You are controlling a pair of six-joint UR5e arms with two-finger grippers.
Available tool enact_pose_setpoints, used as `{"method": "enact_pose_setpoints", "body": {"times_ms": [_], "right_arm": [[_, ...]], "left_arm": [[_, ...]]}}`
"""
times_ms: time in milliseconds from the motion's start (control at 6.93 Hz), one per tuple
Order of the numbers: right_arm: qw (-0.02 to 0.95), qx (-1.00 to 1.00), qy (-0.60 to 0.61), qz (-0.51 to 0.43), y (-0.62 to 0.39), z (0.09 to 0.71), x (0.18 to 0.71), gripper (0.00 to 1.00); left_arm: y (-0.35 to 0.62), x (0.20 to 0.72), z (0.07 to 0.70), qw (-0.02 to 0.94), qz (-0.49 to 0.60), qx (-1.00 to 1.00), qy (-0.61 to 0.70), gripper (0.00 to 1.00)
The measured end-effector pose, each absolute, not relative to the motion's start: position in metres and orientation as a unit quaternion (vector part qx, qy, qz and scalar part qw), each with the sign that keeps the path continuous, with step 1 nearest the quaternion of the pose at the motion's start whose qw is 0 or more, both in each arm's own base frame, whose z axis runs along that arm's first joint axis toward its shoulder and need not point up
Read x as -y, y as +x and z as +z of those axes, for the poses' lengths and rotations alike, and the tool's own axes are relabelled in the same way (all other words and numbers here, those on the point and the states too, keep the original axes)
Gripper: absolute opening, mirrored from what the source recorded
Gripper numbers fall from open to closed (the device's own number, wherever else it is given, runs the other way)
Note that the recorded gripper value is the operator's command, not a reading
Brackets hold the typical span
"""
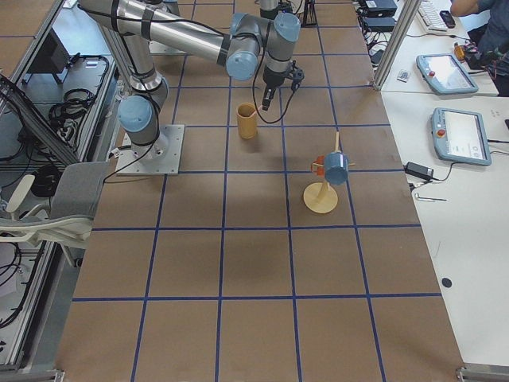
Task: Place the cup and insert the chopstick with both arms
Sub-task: 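Carry the blue cup to table center while right gripper grasps pink chopstick, then release the blue cup and raise the left arm while right lifts chopstick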
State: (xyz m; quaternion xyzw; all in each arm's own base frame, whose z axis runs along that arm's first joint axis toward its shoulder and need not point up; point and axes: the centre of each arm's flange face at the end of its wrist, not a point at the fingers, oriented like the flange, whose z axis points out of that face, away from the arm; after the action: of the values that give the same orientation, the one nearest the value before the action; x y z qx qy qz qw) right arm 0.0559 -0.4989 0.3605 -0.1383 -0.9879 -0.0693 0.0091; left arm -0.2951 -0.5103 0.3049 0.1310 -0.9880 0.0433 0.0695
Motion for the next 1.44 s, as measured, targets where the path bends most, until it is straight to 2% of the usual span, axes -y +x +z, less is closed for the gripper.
{"method": "enact_pose_setpoints", "body": {"times_ms": [144, 577, 722, 866, 1010, 1443], "right_arm": [[0.009, 0.988, -0.138, -0.07, 0.056, 0.36, 0.499, 0.0], [0.005, 0.988, -0.137, -0.066, 0.057, 0.364, 0.5, 0.0], [0.002, 0.989, -0.137, -0.061, 0.058, 0.368, 0.5, 0.0], [0.0, 0.989, -0.138, -0.056, 0.058, 0.373, 0.501, 0.0], [-0.007, 0.989, -0.138, -0.048, 0.059, 0.381, 0.504, 0.0], [-0.024, 0.99, -0.138, -0.034, 0.062, 0.394, 0.509, 0.0]], "left_arm": [[-0.306, 0.526, 0.292, 0.058, 0.043, 0.989, 0.131, 0.0], [-0.323, 0.564, 0.251, 0.045, 0.055, 0.989, 0.132, 0.0], [-0.327, 0.574, 0.246, 0.047, 0.059, 0.988, 0.136, 0.26], [-0.331, 0.579, 0.245, 0.049, 0.061, 0.988, 0.137, 0.87], [-0.331, 0.582, 0.248, 0.045, 0.068, 0.988, 0.129, 1.0], [-0.301, 0.585, 0.314, 0.022, 0.114, 0.989, 0.089, 1.0]]}}
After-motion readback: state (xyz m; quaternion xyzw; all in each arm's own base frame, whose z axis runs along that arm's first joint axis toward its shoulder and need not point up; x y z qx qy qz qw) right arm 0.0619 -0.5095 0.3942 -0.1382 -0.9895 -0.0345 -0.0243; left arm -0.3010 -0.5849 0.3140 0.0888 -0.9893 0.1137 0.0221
